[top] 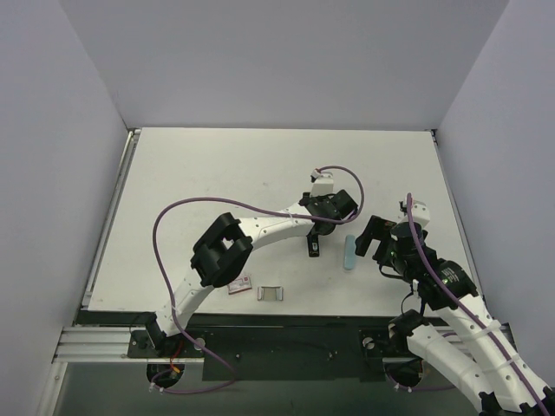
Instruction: Unload the staples from the stapler
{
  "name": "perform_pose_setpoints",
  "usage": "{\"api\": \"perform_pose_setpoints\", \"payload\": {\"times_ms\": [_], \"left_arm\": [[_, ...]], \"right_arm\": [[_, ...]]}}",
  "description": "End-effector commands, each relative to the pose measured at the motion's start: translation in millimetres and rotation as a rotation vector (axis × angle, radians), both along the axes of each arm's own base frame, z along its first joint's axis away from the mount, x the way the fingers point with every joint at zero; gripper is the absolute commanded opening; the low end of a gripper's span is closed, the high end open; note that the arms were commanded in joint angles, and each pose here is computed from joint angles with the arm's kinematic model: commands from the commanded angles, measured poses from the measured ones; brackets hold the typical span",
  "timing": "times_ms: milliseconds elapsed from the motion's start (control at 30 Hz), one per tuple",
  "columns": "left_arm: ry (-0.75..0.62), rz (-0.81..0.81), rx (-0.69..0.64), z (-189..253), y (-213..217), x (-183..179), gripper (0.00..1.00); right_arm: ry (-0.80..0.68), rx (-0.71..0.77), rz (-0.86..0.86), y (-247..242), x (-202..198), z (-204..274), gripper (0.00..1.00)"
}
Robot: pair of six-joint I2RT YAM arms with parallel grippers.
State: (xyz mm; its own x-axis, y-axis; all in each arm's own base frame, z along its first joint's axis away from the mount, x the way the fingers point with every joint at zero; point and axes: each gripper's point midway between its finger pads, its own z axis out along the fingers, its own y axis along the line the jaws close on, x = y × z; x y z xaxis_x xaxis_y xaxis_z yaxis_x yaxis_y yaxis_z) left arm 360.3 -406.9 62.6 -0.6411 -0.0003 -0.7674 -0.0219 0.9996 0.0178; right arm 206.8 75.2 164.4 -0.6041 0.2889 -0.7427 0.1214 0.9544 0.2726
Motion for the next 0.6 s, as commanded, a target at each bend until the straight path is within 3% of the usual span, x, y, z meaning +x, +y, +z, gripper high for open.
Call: {"api": "perform_pose_setpoints", "payload": {"times_ms": [0, 567], "left_arm": [[-0.05, -0.044, -0.051, 37, -7, 7, 0.0], [-0.073, -0.558, -0.044, 74, 3, -34, 0.0]], "right_arm": [[0.001, -0.014, -0.012, -4, -1, 2, 0.93], [-0.017, -0.069, 0.013, -12, -3, 21, 0.92]]}}
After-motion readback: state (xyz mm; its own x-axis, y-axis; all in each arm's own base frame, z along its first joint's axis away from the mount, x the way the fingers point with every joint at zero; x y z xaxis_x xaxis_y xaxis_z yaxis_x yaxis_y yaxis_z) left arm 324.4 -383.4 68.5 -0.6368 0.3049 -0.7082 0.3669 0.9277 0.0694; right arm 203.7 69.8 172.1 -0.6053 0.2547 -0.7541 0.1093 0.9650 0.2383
